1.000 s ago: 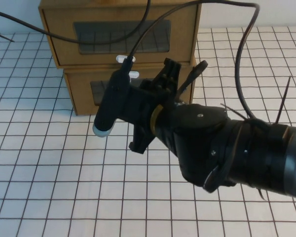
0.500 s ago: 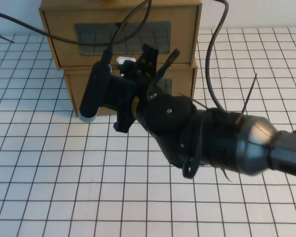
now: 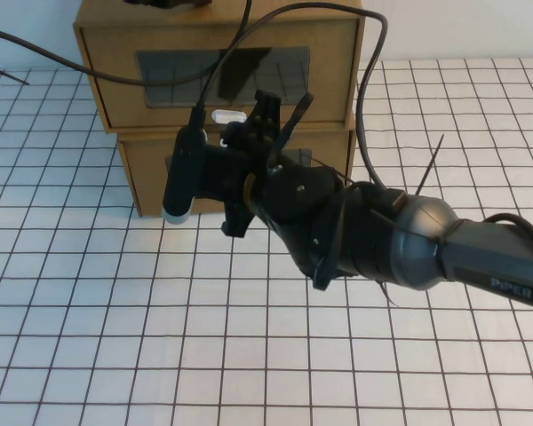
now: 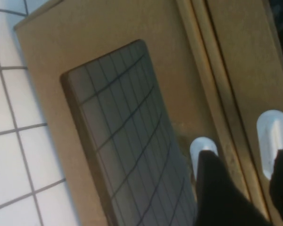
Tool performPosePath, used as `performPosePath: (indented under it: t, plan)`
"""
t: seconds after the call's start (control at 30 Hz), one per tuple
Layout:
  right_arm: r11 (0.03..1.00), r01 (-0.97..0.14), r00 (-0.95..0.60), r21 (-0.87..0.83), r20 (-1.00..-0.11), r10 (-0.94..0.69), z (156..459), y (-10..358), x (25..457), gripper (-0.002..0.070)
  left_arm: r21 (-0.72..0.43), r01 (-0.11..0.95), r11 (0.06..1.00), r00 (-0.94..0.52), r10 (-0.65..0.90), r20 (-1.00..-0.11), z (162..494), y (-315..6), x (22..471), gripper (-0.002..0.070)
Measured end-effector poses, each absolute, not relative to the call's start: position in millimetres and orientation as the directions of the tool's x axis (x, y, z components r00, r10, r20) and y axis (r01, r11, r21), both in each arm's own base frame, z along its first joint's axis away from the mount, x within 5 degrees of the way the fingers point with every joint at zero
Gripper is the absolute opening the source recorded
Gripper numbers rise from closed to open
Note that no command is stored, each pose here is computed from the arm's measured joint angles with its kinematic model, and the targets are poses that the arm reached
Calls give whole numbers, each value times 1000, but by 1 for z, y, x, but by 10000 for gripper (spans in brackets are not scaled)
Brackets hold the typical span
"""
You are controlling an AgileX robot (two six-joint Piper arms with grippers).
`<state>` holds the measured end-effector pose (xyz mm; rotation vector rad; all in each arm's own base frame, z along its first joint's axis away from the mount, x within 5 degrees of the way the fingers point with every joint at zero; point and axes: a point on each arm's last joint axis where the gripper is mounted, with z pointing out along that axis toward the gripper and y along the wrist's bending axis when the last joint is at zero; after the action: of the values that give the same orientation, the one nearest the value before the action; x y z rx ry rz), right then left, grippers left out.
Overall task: Open the shoe box
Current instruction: 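Pull the top drawer of the cardboard box fully open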
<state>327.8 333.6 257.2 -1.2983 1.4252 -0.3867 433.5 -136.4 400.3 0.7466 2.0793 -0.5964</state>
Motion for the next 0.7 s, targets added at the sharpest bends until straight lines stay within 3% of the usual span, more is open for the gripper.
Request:
performPosePath:
  t: [0.37,0.7]
  plan:
    - [371,-460,246,-807,-517,-820,272,342,336,234,-147,687,711,-482,294,-825,400,-136,434,-2]
    - [352,-458,243,-816,-496,-834,263,342,345,234,-147,688,711,-481,295,-825,401,-136,433,-2]
